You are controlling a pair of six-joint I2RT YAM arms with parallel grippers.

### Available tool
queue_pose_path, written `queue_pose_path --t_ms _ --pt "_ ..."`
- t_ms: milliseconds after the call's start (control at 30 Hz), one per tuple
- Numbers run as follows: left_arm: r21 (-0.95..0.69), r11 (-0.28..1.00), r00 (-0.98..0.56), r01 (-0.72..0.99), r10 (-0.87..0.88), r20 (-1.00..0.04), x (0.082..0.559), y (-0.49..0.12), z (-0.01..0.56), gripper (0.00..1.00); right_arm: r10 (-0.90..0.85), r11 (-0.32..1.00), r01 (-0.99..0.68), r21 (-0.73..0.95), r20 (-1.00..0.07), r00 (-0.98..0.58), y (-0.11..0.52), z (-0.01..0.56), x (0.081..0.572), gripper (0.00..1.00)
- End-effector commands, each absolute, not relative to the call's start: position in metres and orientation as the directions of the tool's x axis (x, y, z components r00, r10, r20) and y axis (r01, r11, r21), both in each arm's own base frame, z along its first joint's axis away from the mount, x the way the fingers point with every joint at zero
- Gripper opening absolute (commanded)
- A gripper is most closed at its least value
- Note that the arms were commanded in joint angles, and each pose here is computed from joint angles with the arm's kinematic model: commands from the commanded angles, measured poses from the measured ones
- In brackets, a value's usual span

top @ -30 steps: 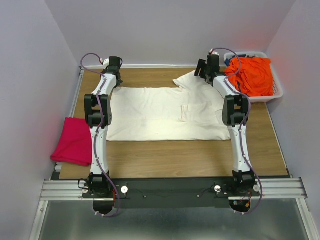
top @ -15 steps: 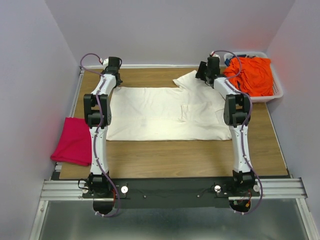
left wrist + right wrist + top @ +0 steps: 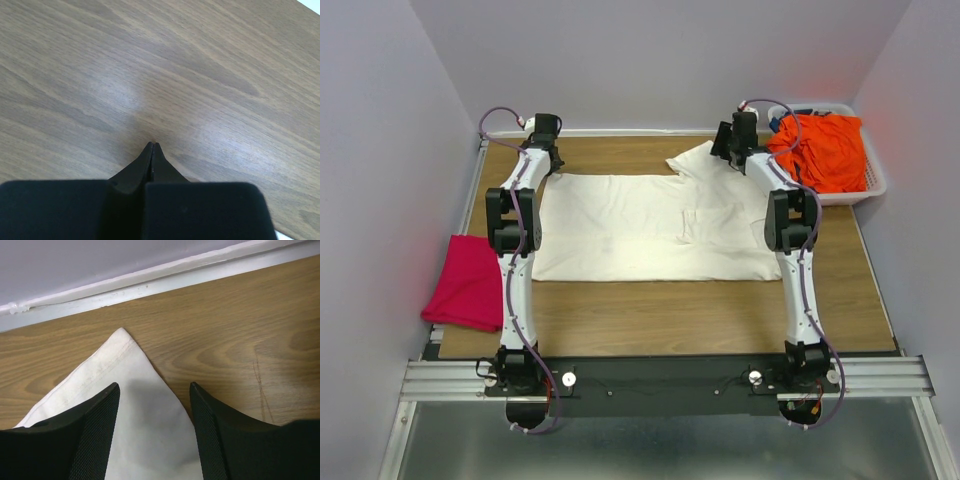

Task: Fold and stack the t-shirts
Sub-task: Fold the tshirt

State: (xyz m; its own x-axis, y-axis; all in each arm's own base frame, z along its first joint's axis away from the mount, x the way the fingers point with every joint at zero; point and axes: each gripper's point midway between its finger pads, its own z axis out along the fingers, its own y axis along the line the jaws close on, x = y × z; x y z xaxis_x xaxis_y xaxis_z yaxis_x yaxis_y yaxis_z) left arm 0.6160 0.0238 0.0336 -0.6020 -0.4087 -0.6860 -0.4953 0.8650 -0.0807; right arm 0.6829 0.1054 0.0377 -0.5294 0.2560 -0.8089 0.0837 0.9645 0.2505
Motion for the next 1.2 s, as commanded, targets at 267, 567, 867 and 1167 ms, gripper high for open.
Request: queue_pose_path --t_ms 267,567,867,1167 --pt "-0.106 0.874 -0.607 -0.475 -0.413 -0.679 0.614 0.023 0.043 0.00 0.194 0.974 0.044 0.222 -0.719 -0.667 0.145 -0.025 0.648 0.49" --pt "-0.123 0.875 -0.604 -0.468 -0.418 -0.678 0.616 0.020 0.045 0.00 0.199 0.979 0.099 0.179 -0.735 -0.649 0.132 -0.018 0.648 0.23" --pt "-0.139 0.875 -0.578 -0.464 -0.418 -0.700 0.618 0.021 0.059 0.00 0.175 0.984 0.117 0.131 -0.782 -0.598 0.121 0.011 0.658 0.00" --pt "-0.187 0.874 -0.515 -0.448 -0.424 -0.745 0.624 0.019 0.086 0.00 0.187 0.981 0.141 0.135 -0.853 -0.488 0.111 0.072 0.680 0.00"
